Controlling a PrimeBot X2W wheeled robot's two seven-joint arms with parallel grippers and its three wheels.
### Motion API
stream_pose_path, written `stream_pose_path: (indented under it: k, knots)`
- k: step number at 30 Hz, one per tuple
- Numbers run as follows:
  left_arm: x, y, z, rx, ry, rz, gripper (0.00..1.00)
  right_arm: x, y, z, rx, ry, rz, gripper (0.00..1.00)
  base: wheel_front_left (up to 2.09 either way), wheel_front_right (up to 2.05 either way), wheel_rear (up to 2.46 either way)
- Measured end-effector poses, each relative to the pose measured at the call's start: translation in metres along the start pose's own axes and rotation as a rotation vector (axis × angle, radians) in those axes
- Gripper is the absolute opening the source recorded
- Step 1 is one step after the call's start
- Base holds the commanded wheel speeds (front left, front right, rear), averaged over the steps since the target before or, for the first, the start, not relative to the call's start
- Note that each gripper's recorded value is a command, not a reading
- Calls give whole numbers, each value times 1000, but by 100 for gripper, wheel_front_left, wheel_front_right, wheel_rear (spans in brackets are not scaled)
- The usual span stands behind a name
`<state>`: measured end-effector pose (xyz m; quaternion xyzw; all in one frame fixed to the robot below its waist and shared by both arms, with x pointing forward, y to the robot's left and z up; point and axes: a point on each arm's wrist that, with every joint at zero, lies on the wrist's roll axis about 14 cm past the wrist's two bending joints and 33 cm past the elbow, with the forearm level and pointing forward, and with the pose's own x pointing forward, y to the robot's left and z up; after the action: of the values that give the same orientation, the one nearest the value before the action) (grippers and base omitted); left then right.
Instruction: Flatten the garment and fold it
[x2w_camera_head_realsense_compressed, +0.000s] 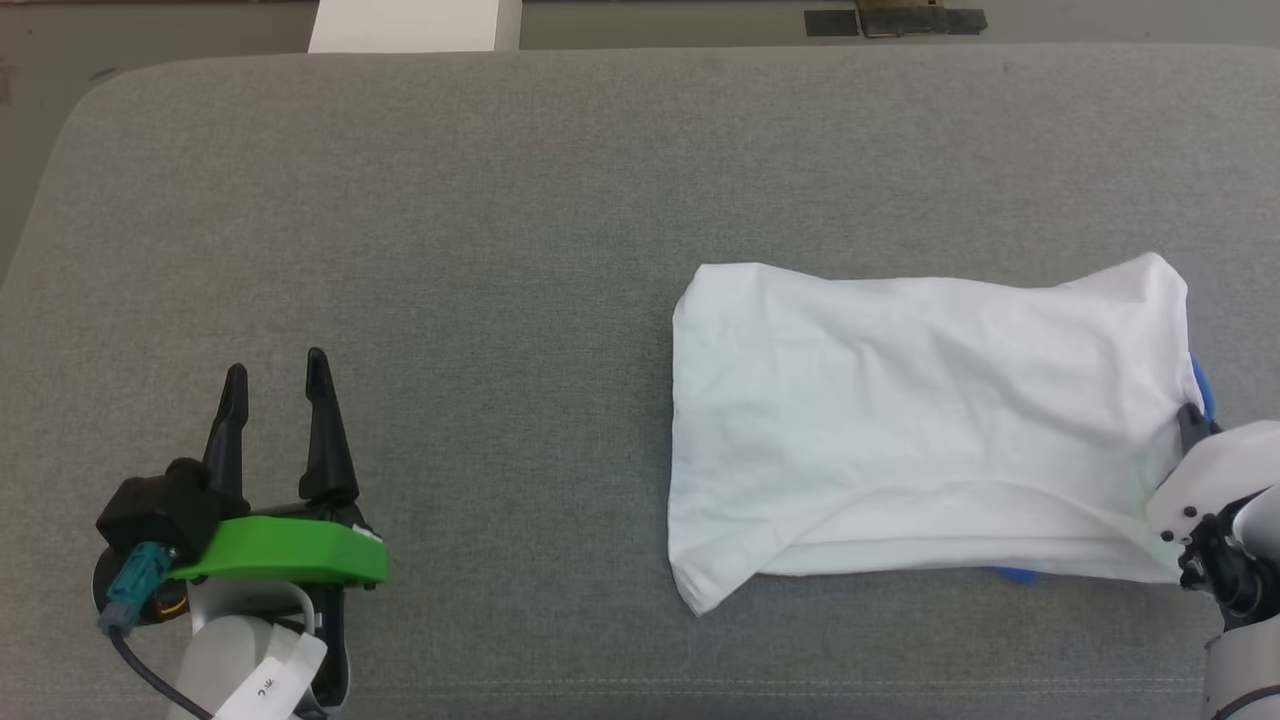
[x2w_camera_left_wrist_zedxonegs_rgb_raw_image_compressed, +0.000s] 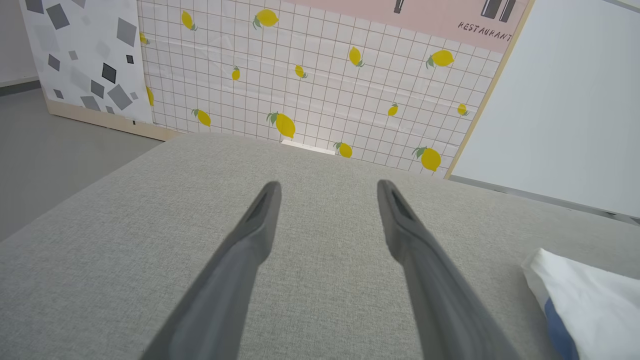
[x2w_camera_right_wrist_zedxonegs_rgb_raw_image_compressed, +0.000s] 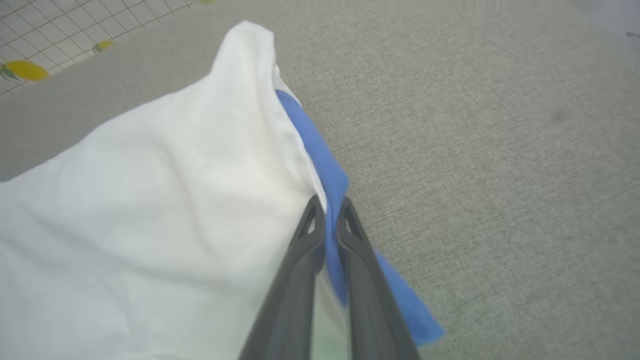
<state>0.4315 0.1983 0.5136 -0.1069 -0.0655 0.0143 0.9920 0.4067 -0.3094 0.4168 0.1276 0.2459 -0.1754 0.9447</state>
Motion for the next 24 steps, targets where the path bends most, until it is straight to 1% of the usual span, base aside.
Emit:
stream_pose_path:
  k: [4,8,12,15,16,17,20,24]
  knots:
    - [-1,-1,-1,-1,4,-2,100,-10,25,18,-66,-44,76,0,0,0,0]
    - [-2,0,-1,0,4,-3,100,-30,77,30,-144,-61,231,0,0,0,0]
    - [-4,1,-1,1,8,-2,100,-59,133,33,-244,-65,394,0,0,0,0]
    - [-5,2,-2,2,12,-1,100,-75,172,24,-313,-42,506,0,0,0,0]
    - [-5,2,-3,3,15,1,100,-78,183,17,-345,-27,534,0,0,0,0]
    - [-6,3,-5,3,21,2,100,-83,203,5,-382,1,592,0,0,0,0]
    - [-6,4,-7,6,25,5,100,-85,232,-14,-449,49,672,0,0,0,0]
    - [-6,8,-9,9,33,16,100,-79,258,-35,-517,106,732,0,0,0,0]
